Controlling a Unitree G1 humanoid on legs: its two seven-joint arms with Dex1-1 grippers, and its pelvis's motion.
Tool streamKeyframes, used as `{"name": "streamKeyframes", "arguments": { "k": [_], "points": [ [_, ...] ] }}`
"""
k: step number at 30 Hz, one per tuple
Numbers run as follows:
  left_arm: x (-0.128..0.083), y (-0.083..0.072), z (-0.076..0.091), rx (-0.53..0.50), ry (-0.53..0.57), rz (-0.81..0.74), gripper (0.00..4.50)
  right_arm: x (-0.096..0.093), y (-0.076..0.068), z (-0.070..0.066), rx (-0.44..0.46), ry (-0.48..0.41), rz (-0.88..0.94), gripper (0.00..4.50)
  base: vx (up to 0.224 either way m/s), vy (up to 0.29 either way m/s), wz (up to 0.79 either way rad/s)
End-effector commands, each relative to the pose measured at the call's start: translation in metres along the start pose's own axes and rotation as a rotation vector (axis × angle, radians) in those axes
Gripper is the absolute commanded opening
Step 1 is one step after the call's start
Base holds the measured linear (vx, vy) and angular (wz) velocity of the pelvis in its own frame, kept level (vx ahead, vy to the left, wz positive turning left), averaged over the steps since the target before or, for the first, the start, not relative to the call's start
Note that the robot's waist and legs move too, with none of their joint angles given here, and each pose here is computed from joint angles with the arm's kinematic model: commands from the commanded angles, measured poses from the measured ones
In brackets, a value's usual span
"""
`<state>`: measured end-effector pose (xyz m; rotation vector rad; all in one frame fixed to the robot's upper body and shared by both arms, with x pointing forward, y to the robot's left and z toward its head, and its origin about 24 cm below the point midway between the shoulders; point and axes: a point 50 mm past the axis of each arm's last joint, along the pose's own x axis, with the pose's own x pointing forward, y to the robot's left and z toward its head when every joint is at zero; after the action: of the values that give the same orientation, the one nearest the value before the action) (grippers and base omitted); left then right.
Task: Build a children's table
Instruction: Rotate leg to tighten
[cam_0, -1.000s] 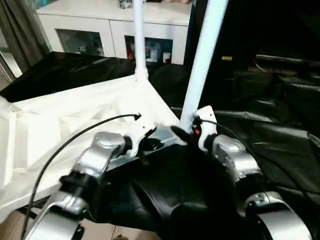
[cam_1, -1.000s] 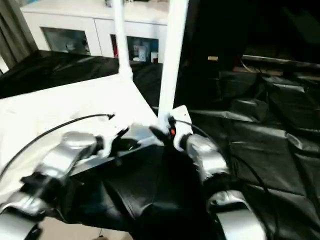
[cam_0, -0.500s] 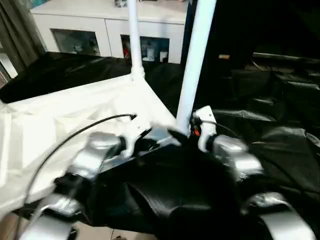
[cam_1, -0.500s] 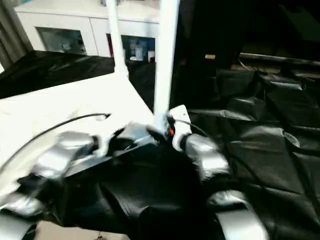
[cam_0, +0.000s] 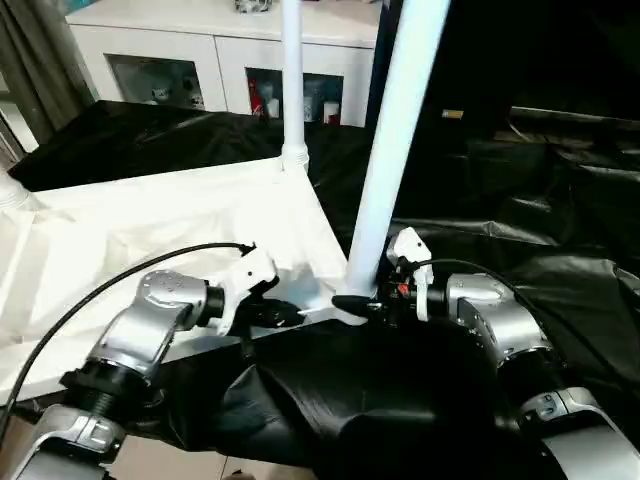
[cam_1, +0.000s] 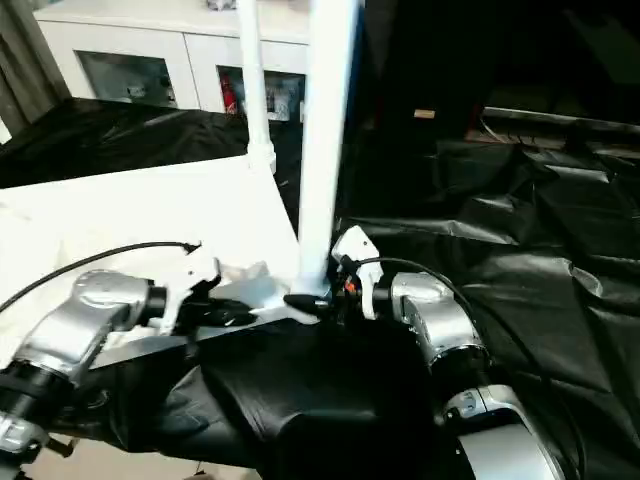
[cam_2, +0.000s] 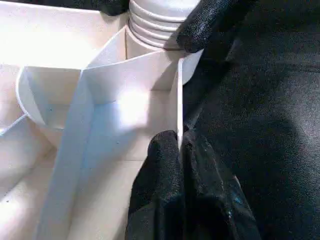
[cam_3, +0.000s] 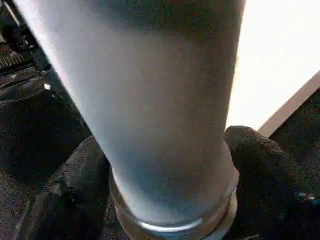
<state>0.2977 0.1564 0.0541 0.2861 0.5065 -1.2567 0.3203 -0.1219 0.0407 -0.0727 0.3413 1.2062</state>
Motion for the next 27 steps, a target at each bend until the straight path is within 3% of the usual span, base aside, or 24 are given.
{"name": "streamKeyframes", "arguments": {
  "k": [1,2,8,15,16,21,23,27],
  "points": [
    [0.001,-0.004,0.012,0.047,-0.051,-0.047,0.00,0.001,0.001,-0.004,-0.001,0.041,0.012,3.29,0.000,0.000,0.00],
    [0.002,-0.003,0.013,0.047,-0.053,-0.043,0.00,0.002,0.002,-0.004,0.001,0.038,0.013,3.01,0.000,0.000,0.00],
    [0.010,0.004,0.019,0.039,-0.084,0.059,0.00,0.007,0.000,-0.009,0.043,0.017,-0.090,2.81,0.000,0.000,0.00],
    [0.040,0.026,0.035,-0.034,-0.098,0.338,0.00,0.030,-0.012,-0.020,0.220,-0.014,-0.488,2.79,0.000,0.000,0.00],
    [0.053,0.028,0.044,-0.064,-0.123,0.369,0.00,0.041,-0.010,-0.019,0.261,-0.024,-0.548,2.79,0.000,0.000,0.00],
    [0.070,0.023,0.057,-0.058,-0.154,0.347,0.00,0.062,-0.003,-0.008,0.269,-0.064,-0.535,2.78,0.000,0.000,0.00],
    [0.072,0.021,0.059,-0.052,-0.162,0.327,0.00,0.067,0.001,-0.003,0.283,-0.101,-0.480,3.34,0.000,0.000,0.00],
    [0.069,0.018,0.056,-0.034,-0.169,0.270,0.00,0.068,0.007,0.002,0.256,-0.117,-0.356,3.85,0.000,0.000,0.00]
  ]
}}
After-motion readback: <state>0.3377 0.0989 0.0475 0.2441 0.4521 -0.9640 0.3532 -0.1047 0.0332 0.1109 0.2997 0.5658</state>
